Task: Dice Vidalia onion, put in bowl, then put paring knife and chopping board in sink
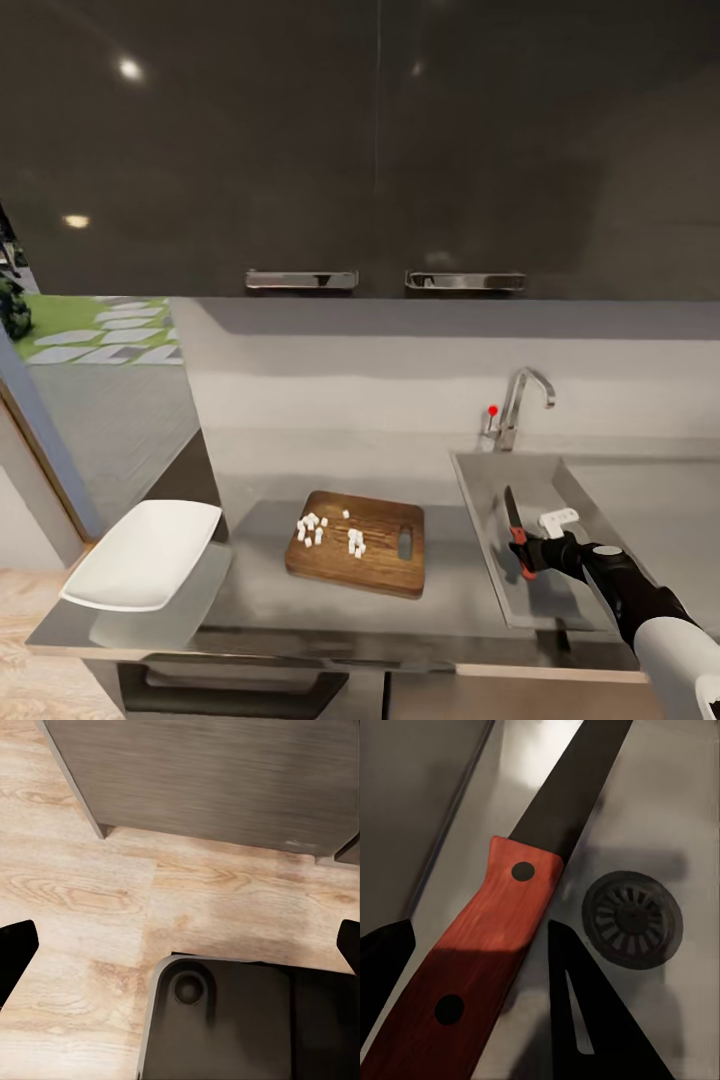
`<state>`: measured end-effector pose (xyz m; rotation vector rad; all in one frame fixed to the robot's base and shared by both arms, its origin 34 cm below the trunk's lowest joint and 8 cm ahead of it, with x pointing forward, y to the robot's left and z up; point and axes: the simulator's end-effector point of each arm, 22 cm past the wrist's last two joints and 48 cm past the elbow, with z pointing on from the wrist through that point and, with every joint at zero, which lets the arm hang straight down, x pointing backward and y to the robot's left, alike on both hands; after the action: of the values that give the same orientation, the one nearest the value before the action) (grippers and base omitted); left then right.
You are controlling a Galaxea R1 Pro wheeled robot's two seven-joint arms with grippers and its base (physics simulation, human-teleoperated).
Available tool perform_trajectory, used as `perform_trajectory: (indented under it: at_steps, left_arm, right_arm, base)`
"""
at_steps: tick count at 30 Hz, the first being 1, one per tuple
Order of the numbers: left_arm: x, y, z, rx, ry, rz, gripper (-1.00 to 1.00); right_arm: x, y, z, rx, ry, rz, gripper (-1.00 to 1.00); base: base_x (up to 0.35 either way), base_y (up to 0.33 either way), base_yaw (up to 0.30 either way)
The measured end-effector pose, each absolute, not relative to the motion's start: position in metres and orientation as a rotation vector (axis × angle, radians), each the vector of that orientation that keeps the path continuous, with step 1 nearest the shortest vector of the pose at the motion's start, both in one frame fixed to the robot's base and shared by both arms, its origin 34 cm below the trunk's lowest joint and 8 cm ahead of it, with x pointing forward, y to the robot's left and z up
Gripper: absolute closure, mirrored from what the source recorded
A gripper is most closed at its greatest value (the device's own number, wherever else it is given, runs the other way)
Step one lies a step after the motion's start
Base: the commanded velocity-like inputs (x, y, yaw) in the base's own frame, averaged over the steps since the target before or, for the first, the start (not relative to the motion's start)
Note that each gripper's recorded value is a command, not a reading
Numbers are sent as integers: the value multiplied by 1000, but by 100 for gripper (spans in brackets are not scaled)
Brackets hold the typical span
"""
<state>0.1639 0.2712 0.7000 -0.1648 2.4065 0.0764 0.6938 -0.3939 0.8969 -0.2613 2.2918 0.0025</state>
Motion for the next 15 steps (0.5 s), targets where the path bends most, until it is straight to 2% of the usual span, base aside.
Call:
perform_trajectory:
  at_steps: [5, 15]
  left_arm:
    - [161, 271, 700, -165, 2415, 77, -100]
    - [157, 271, 699, -165, 2431, 79, -100]
  right_arm:
    - [692, -394, 891, -259, 2306, 4, 100]
    - [684, -395, 874, -237, 2370, 14, 100]
  base:
    - [236, 0, 0]
    - [14, 0, 0]
